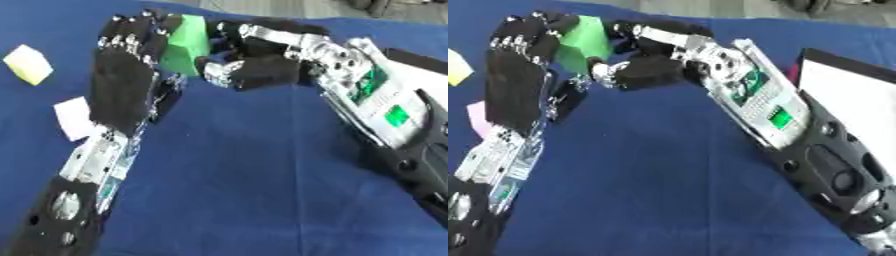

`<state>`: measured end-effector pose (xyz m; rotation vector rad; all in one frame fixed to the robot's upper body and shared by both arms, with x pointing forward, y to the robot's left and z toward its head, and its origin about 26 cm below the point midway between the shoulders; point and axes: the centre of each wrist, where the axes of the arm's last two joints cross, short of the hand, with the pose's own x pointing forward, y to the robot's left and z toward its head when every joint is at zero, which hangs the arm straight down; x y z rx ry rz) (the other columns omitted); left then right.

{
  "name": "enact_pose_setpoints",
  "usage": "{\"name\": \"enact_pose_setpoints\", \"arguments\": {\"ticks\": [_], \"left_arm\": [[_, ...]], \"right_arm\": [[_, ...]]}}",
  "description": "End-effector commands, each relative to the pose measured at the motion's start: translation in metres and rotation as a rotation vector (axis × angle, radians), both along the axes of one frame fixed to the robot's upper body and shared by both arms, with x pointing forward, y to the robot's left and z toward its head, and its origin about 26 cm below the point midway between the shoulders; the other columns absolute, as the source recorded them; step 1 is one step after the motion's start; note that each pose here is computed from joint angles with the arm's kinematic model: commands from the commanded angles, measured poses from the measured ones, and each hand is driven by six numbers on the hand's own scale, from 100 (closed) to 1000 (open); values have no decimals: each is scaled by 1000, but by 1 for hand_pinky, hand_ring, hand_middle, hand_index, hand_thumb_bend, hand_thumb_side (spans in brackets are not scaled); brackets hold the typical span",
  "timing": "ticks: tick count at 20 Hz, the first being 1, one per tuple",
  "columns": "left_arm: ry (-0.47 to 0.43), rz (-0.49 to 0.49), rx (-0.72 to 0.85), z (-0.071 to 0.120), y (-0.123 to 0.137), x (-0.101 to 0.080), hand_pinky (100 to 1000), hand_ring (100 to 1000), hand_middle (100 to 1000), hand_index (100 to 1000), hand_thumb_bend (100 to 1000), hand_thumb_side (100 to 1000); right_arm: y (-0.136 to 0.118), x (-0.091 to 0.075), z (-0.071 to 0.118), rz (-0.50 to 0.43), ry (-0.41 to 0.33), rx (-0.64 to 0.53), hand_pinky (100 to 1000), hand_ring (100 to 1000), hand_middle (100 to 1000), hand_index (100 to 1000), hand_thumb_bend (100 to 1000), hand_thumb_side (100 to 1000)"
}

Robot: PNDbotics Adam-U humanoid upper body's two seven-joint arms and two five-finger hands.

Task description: Pick up the objects with one hand, pass them to the other hand, and then place them into the box on the other side of the table.

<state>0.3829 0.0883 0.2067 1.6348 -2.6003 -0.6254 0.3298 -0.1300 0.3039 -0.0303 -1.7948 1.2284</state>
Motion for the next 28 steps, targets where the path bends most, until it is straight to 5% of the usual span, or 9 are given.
{"name": "enact_pose_setpoints", "arguments": {"ticks": [1,11,16,23,25,28], "left_arm": [[-31,-38,0,11,-10,-3,555,413,444,607,100,100],[-32,-87,11,12,-22,-7,548,405,434,606,100,100],[-42,-119,19,12,-27,-10,545,405,433,607,100,100],[-46,-143,17,12,-29,-11,549,410,438,614,100,100],[-47,-145,12,11,-29,-11,563,422,450,624,159,100],[-43,-129,-2,9,-26,-10,631,504,533,709,401,100]], "right_arm": [[3,-2,8,1,-44,5,1000,1000,1000,1000,100,535],[8,2,6,-14,-70,-7,1000,1000,1000,1000,100,527],[8,5,5,-58,-83,3,1000,1000,995,1000,100,413],[7,6,5,-125,-58,122,983,1000,778,790,100,492],[7,5,5,-124,-41,163,968,1000,752,761,100,519],[6,4,6,-115,-12,214,954,1000,706,719,100,574]]}}
